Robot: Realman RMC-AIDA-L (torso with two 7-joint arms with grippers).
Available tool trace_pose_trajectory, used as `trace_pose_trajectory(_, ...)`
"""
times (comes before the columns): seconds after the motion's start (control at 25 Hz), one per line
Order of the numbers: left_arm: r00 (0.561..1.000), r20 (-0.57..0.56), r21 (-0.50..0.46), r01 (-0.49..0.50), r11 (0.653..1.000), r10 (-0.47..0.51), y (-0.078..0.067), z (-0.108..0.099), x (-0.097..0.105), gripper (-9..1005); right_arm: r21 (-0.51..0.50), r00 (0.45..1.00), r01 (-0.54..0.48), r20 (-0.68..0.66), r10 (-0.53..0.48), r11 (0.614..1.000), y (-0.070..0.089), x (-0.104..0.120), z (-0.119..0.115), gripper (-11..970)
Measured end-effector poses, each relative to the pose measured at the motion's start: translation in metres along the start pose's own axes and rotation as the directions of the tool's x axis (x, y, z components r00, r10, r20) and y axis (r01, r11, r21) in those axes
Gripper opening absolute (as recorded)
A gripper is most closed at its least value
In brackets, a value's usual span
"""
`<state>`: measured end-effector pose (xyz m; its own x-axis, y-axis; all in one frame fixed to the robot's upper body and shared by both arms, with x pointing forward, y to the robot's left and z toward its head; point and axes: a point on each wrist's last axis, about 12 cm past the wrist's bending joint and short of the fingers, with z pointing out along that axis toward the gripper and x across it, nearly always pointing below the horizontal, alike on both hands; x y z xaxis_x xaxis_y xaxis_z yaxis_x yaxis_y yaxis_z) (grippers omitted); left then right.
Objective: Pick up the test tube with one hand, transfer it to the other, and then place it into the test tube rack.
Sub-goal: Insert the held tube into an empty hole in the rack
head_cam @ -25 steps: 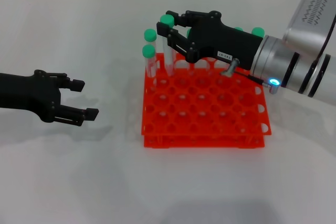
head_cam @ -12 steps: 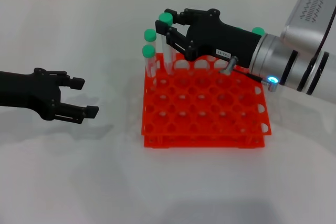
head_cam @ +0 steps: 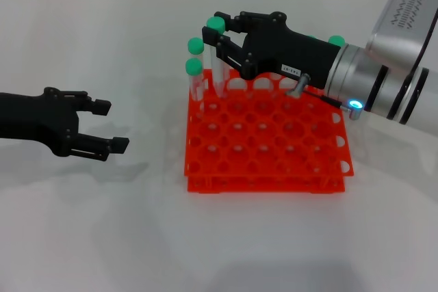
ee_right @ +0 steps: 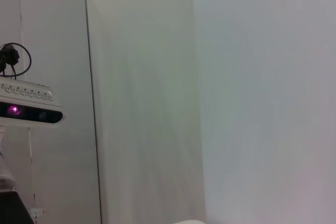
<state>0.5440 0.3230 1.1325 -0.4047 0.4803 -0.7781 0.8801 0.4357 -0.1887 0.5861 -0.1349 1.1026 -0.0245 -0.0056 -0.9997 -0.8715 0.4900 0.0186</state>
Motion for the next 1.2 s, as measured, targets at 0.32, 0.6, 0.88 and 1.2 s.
trace_pose_trajectory(0.32, 1.0, 0.006, -0.001, -0.006, 1.0, 0.006, -0.0004, -0.0015, 0.0013, 881, 0.01, 1.0, -0.008, 0.004, 0.008, 1.0, -0.0015, 0.0001, -0.0005, 267)
trace_pose_trajectory(0.6, 1.0, 0.006, 0.0, -0.004, 1.0, 0.004, -0.0009, -0.0012, 0.0021, 881, 0.016, 1.0, -0.013, 0.008, 0.012, 1.0, -0.002, 0.0003, -0.0018, 267)
trace_pose_trajectory(0.88, 1.0, 0.008, 0.002, -0.002, 1.0, 0.002, -0.0018, -0.0003, 0.0031, 881, 0.029, 1.0, -0.026, 0.008, 0.026, 0.999, -0.0026, 0.0032, -0.0052, 266)
trace_pose_trajectory(1.2, 1.0, 0.007, 0.001, 0.001, 1.0, -0.001, -0.0022, -0.0007, 0.0046, 881, 0.034, 1.0, -0.019, -0.002, 0.019, 0.999, -0.0026, 0.0057, -0.0062, 266)
